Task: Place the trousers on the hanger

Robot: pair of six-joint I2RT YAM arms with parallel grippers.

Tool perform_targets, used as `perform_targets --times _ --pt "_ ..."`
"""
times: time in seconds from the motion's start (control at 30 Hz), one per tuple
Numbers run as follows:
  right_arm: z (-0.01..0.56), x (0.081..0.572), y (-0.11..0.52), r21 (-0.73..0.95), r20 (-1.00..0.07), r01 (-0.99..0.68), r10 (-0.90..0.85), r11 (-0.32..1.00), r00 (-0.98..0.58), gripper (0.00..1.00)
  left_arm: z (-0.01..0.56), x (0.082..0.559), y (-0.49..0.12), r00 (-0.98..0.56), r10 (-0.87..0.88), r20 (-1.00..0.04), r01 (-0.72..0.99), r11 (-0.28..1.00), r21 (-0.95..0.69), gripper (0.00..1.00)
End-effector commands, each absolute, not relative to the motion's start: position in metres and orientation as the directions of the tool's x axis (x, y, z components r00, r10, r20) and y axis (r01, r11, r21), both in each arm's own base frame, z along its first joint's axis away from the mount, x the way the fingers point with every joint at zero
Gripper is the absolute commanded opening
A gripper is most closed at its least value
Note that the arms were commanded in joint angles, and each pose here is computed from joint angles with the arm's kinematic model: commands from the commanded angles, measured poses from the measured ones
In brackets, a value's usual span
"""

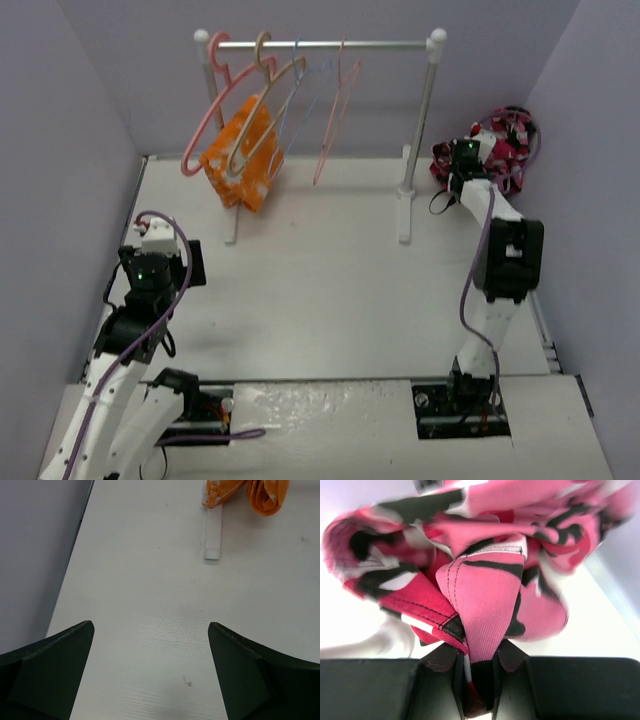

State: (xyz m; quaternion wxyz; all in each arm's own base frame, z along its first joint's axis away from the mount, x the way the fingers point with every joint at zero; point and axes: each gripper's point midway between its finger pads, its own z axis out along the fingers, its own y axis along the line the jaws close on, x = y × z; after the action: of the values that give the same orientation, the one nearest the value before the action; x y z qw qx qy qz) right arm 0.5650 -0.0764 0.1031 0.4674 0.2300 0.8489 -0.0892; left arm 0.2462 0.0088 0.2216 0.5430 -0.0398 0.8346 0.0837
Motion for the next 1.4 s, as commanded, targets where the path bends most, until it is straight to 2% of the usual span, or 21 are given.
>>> perform_targets --times 0.0,0.07,0.17,0.33,0.4,0.57,0.73,0.97,1.03,1.07,1.13,1.17,1.23,1.37 --pt "0.323 0.491 -0.062 0.150 -0.965 0.518 0.240 0.842 -0.111 0.00 0.289 0.259 0.009 -0.247 -0.005 -0.969 -0.179 0.983 0.040 0.97" --pt "0.348 0.452 -0.044 0.127 -0.972 0.512 0.210 0.849 -0.108 0.00 0.312 0.262 0.009 -0.208 0.010 -0.978 -0.174 0.984 0.047 0.97" --pt "0.399 0.399 -0.023 0.184 -0.974 0.414 0.223 0.892 -0.047 0.00 0.338 0.265 0.006 -0.173 0.028 -0.984 -0.150 0.987 0.055 0.97" --pt "0.436 0.350 0.029 0.253 -0.965 0.100 0.259 0.962 -0.051 0.00 0.371 0.264 -0.002 -0.103 0.014 -0.995 -0.112 0.993 0.025 0.97" --pt "0.446 0.332 0.073 0.307 -0.950 -0.143 0.295 0.941 -0.099 0.00 0.382 0.263 -0.008 -0.076 0.005 -0.997 -0.084 0.996 0.012 0.97" --pt "0.432 0.317 0.163 0.387 -0.919 -0.437 0.301 0.812 -0.255 0.00 0.387 0.259 -0.016 -0.066 -0.030 -0.997 -0.051 0.998 -0.027 0.97" --pt "0.414 0.306 0.264 0.390 -0.917 -0.535 0.264 0.749 -0.298 0.00 0.385 0.251 -0.017 -0.077 -0.055 -0.996 -0.042 0.998 -0.052 0.97" --pt "0.345 0.290 0.404 0.394 -0.901 -0.608 0.157 0.689 -0.405 0.00 0.379 0.236 -0.004 -0.111 -0.046 -0.993 -0.091 0.995 -0.036 0.97" --pt "0.328 0.280 0.446 0.375 -0.899 -0.661 0.082 0.650 -0.430 0.12 0.376 0.231 0.001 -0.120 -0.042 -0.992 -0.113 0.993 -0.028 0.97" --pt "0.317 0.278 0.453 0.354 -0.897 -0.674 0.030 0.649 -0.442 0.26 0.375 0.230 0.004 -0.121 -0.038 -0.992 -0.126 0.992 -0.023 0.97" --pt "0.308 0.279 0.465 0.333 -0.886 -0.682 -0.031 0.651 -0.462 0.63 0.372 0.228 0.005 -0.130 -0.035 -0.991 -0.130 0.991 -0.018 0.97" --pt "0.299 0.281 0.463 0.315 -0.882 -0.675 -0.056 0.667 -0.467 0.70 0.369 0.229 0.004 -0.138 -0.034 -0.990 -0.127 0.992 -0.017 0.97" --pt "0.286 0.287 0.450 0.269 -0.881 -0.645 -0.088 0.715 -0.465 0.79 0.362 0.231 0.000 -0.154 -0.036 -0.987 -0.111 0.994 -0.019 0.97" --pt "0.275 0.329 0.356 0.201 -0.889 -0.425 -0.018 0.883 -0.458 0.84 0.325 0.244 -0.016 -0.252 -0.041 -0.967 -0.054 0.998 -0.028 0.97"
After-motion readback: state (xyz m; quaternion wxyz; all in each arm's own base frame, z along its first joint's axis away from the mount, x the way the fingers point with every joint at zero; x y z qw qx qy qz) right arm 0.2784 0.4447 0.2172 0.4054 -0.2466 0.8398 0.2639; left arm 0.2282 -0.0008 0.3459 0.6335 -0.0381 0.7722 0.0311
